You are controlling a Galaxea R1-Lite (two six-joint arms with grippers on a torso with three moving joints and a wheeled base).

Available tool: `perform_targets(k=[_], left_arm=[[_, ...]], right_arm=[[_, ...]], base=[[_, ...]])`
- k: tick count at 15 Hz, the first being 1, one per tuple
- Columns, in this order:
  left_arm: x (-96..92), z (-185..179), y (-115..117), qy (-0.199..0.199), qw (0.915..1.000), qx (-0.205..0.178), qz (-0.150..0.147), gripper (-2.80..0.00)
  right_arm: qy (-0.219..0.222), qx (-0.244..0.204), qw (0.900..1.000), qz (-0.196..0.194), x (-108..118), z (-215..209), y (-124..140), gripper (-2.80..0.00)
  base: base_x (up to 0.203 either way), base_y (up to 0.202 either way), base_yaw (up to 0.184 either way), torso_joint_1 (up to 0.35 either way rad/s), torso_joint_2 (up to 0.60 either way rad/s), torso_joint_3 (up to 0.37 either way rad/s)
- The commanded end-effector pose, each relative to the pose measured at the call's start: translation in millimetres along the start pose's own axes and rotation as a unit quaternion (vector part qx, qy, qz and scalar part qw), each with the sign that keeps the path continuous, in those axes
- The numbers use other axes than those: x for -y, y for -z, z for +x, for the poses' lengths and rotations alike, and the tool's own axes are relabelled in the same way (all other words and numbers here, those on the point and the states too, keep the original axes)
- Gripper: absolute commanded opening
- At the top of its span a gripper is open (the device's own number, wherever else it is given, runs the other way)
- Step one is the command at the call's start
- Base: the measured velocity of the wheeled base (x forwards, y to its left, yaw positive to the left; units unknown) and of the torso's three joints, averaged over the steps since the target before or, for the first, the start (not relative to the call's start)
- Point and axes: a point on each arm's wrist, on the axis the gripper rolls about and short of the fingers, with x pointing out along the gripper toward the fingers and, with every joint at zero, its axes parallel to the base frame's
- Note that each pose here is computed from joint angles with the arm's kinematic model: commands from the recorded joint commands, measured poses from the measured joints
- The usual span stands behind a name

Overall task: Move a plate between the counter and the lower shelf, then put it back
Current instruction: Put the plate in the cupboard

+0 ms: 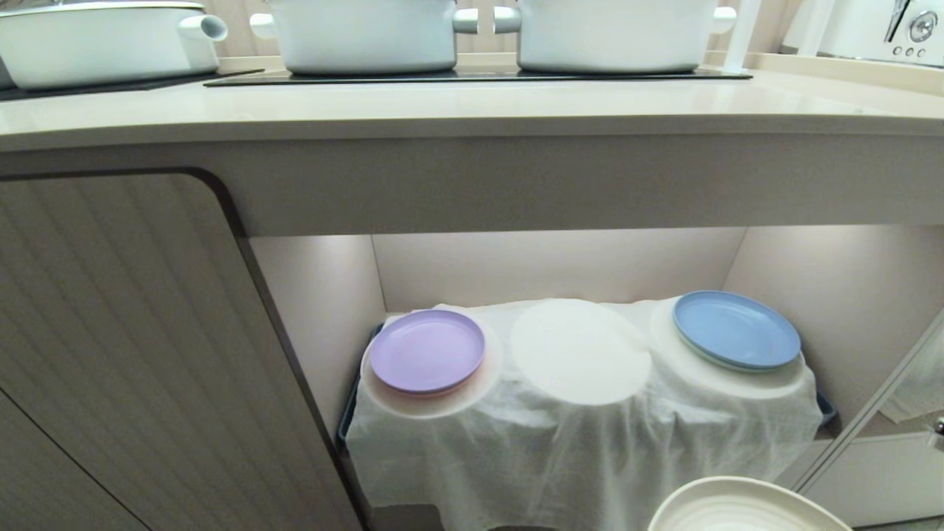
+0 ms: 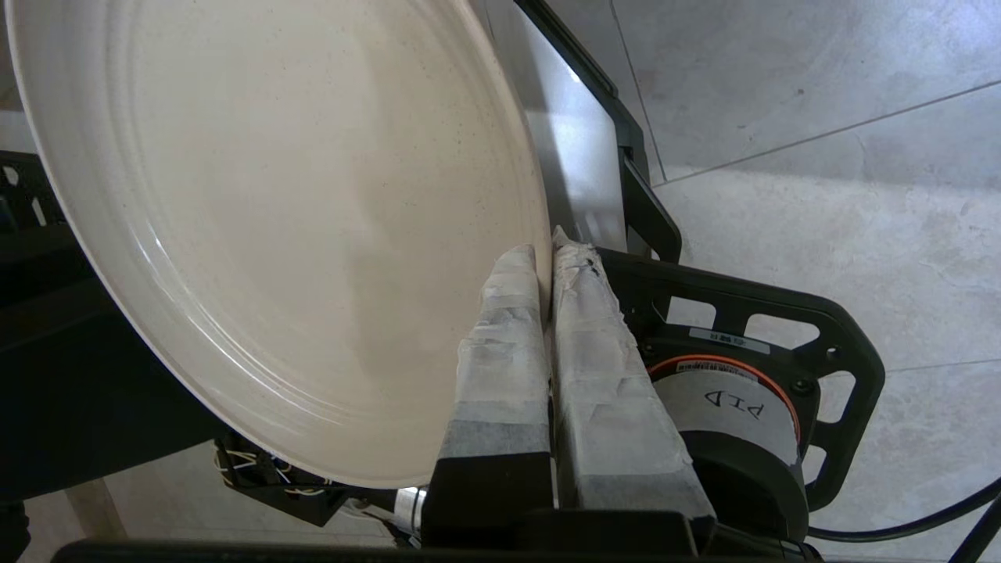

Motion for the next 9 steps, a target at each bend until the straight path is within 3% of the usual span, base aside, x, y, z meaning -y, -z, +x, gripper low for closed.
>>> perform_targets(k=[1,6,9], left_arm=[[0.0,0.1,0.0,0.000,1.0000,0.000,0.000,-2.80],[0.0,0.1,0.0,0.000,1.0000,0.000,0.000,-2.80],[0.0,0.1,0.0,-0.001,1.0000,0.000,0.000,-2.80]], right_arm=[[-0.001,-0.002,1.000,0.004,0.5,-0.2,-1.0,-2.80],[0.000,-0.003,1.000,0.019,1.4,0.8,-4.4,-2.80],[0.001,0.009,0.999,0.052,3.6,5.3,-14.5,-2.80]], base=[[0.000,0.000,0.000,0.000,0.00,0.000],[0.000,0.000,0.000,0.000,0.00,0.000],[0.000,0.000,0.000,0.000,0.00,0.000]])
